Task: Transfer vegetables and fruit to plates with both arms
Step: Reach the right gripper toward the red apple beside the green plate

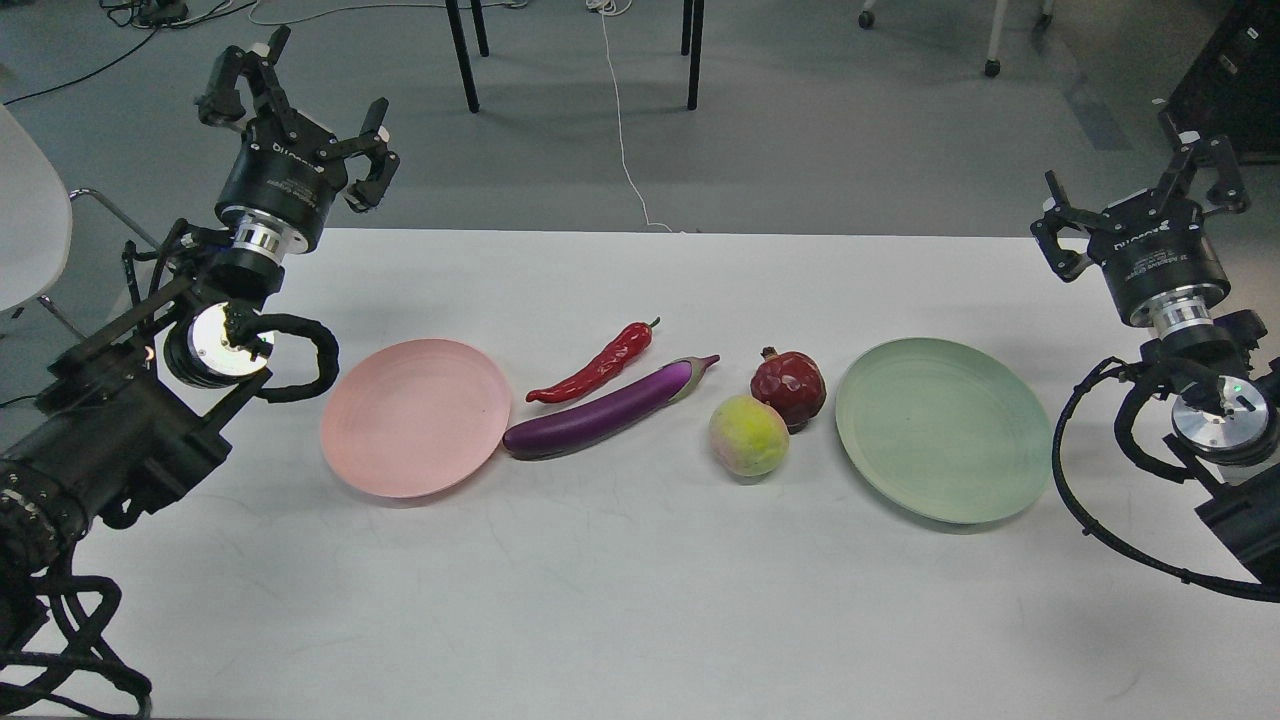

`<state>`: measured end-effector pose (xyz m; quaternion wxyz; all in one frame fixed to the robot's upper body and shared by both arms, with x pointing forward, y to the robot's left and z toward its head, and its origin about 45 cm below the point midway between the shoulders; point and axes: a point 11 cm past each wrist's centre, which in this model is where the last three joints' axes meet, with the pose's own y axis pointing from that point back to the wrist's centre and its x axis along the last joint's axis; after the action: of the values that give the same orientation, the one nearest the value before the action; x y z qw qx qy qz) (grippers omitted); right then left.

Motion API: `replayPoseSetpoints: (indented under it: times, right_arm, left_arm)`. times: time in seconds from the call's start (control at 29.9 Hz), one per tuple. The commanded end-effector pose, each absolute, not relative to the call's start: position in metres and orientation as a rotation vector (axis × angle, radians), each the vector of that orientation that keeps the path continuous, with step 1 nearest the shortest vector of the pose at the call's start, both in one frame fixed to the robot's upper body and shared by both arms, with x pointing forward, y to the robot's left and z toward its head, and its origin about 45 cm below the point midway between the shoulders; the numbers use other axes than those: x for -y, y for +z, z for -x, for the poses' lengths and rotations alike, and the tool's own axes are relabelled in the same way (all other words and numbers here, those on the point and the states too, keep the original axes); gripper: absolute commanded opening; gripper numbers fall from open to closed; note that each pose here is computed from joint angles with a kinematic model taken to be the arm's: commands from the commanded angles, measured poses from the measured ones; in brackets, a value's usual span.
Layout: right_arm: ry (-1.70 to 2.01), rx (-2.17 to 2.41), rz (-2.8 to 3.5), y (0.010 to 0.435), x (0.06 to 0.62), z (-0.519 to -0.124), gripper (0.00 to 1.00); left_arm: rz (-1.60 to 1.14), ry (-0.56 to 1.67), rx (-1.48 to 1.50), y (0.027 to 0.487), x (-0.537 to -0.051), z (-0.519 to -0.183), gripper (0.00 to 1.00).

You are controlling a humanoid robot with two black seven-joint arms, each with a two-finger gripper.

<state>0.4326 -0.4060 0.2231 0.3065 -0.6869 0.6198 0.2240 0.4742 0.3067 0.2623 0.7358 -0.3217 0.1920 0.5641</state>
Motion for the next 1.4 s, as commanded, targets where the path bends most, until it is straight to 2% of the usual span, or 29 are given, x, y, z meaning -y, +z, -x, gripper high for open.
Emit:
replayPoseSetpoints:
  times: [0.0, 0.13, 0.3, 0.57, 0.7, 0.9, 1.17, 1.37]
  right_arm:
    - [0.58, -1.645, 1.821, 0.227, 0.41, -0.432, 0.98]
    - [0.528, -1.649, 1.832, 0.245, 0.421, -0.436, 0.98]
    - [0.346, -1.65, 1.953, 0.312, 0.439, -0.451, 0.98]
    - [0.071, -1.575, 2.385, 0.397, 0.383, -0.481, 0.98]
    - [-0.129, -1.521, 2.677, 0.419, 0.343, -0.487, 0.98]
    - [-0.515, -1.329, 3.165, 0.415, 0.277, -0.485, 0.98]
    - [-1.318, -0.754, 3.724, 0.351, 0.203, -0.478, 0.98]
    - [-1.623, -0.349, 3.896, 0.302, 0.184, -0.471, 0.98]
  left_arm:
    - [0.705, 1.246, -0.422, 0.263, -0.306, -0.475, 0.99]
    - [0.701, 1.259, -0.417, 0.264, -0.306, -0.477, 0.99]
    - [0.698, 1.258, -0.407, 0.269, -0.305, -0.479, 0.98]
    - [0.672, 1.279, -0.373, 0.274, -0.323, -0.478, 0.99]
    - [0.593, 1.289, -0.377, 0.272, -0.336, -0.476, 0.99]
    - [0.551, 1.296, -0.38, 0.275, -0.348, -0.474, 0.98]
    - [0.554, 1.271, -0.37, 0.28, -0.348, -0.468, 0.98]
    - [0.548, 1.265, -0.355, 0.287, -0.354, -0.466, 0.98]
